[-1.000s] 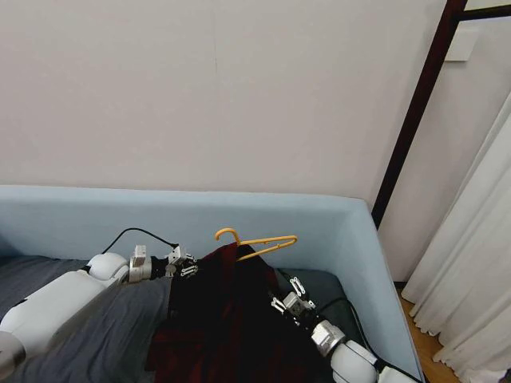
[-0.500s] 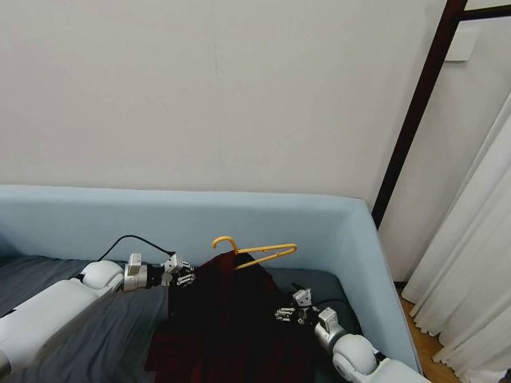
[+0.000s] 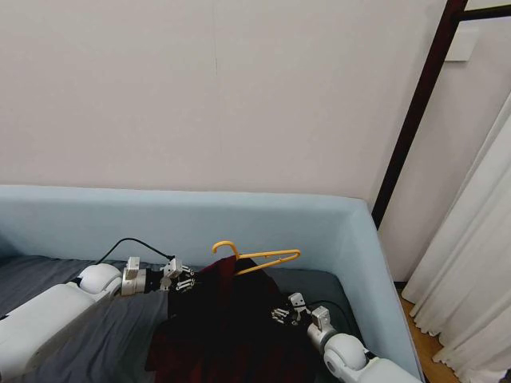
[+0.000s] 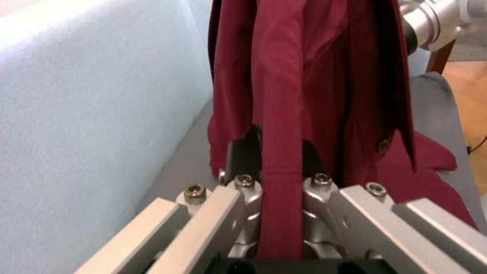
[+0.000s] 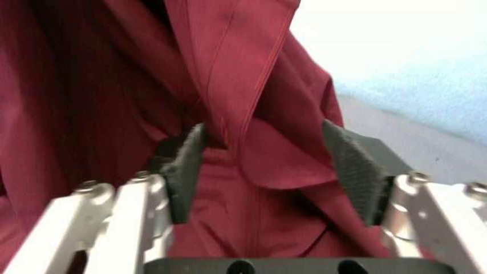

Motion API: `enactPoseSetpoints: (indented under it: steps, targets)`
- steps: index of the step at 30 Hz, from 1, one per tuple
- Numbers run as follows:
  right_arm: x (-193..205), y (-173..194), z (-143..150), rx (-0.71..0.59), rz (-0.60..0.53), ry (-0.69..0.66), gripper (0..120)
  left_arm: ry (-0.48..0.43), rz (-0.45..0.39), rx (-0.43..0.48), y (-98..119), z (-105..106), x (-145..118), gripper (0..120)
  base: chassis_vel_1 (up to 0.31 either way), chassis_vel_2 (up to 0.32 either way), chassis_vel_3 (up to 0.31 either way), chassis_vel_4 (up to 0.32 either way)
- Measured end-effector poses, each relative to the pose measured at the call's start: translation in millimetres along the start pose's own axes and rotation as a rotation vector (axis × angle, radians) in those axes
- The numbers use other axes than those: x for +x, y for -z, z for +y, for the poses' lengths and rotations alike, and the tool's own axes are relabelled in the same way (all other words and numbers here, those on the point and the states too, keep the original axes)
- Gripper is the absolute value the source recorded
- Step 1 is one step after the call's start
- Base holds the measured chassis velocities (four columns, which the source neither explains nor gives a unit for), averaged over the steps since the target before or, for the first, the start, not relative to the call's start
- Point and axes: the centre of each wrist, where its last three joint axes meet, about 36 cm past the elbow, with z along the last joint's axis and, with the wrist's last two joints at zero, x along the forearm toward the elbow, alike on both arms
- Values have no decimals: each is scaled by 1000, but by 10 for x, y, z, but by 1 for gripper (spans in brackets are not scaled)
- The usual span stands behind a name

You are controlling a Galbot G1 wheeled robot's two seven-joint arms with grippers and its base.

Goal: Pick up the clothes from the sofa and hang them on the clothes hanger.

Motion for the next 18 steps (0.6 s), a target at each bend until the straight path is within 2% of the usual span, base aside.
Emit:
enactPoseSetpoints:
  steps: [4,5,9,10,14,18]
  targets:
    - [22,-38,38,0,8,13,37,1,0,2,-9,-6,10,1,0,0,0,0]
    - [22,-38,38,0,8,13,37,1,0,2,-9,-6,10,1,0,0,0,0]
    - [38,-44,53,0,5,22,20,-5,-3,5,-20,-30,-9,1,0,0,0,0]
    - [38,-44,53,0,5,22,20,-5,-3,5,-20,-30,-9,1,0,0,0,0]
    - [28,-56,76,1,-9,24,3,-9,-6,4,-17,-41,-24,1,0,0,0,0]
    - [21,-55,88,-4,-17,23,0,-6,-2,7,-30,-52,4,1,0,0,0,0]
